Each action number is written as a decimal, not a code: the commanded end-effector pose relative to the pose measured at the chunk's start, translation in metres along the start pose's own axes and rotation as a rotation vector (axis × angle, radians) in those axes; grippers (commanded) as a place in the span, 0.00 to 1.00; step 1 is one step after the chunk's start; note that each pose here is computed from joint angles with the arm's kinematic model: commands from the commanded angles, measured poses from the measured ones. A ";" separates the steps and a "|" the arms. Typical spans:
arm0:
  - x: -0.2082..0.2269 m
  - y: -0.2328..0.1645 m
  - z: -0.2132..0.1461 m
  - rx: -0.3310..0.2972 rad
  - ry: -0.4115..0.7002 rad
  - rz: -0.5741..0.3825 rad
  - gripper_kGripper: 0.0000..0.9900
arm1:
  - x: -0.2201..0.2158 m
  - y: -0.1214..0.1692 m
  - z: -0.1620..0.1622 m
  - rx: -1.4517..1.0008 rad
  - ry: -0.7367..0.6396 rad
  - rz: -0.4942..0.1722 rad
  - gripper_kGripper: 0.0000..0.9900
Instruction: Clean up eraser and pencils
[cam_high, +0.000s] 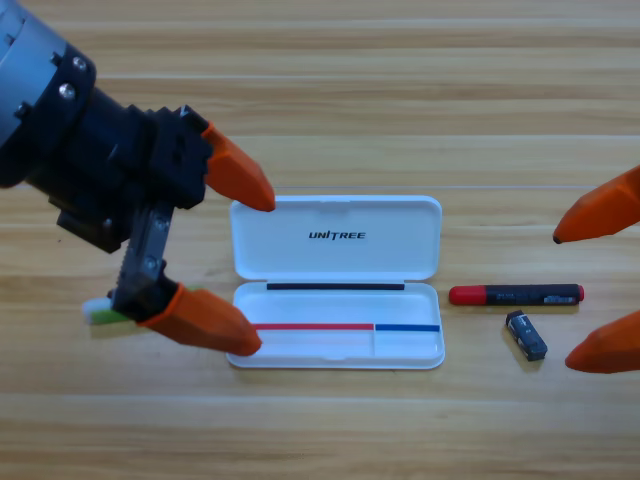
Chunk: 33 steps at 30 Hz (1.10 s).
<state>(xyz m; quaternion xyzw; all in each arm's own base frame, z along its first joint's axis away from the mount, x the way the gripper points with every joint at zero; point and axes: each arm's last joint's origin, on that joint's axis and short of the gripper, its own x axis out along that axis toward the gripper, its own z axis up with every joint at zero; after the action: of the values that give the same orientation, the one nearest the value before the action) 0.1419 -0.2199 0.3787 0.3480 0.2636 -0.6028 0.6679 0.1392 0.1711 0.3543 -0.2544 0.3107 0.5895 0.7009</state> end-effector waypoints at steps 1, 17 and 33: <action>0.011 -0.005 -0.005 0.000 0.009 -0.037 1.00 | 0.008 0.004 -0.004 0.005 0.017 0.035 1.00; -0.007 0.001 -0.021 0.055 0.072 0.169 1.00 | 0.021 -0.025 -0.015 0.235 0.300 -0.393 1.00; 0.023 0.141 -0.070 -0.063 0.627 0.186 0.99 | 0.130 -0.076 -0.030 0.565 0.598 -0.352 0.99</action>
<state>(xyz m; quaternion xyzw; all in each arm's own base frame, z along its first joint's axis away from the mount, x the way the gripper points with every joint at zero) 0.2528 -0.1888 0.3600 0.5265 0.3791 -0.4146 0.6382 0.2029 0.2055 0.2814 -0.2444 0.5458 0.2872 0.7483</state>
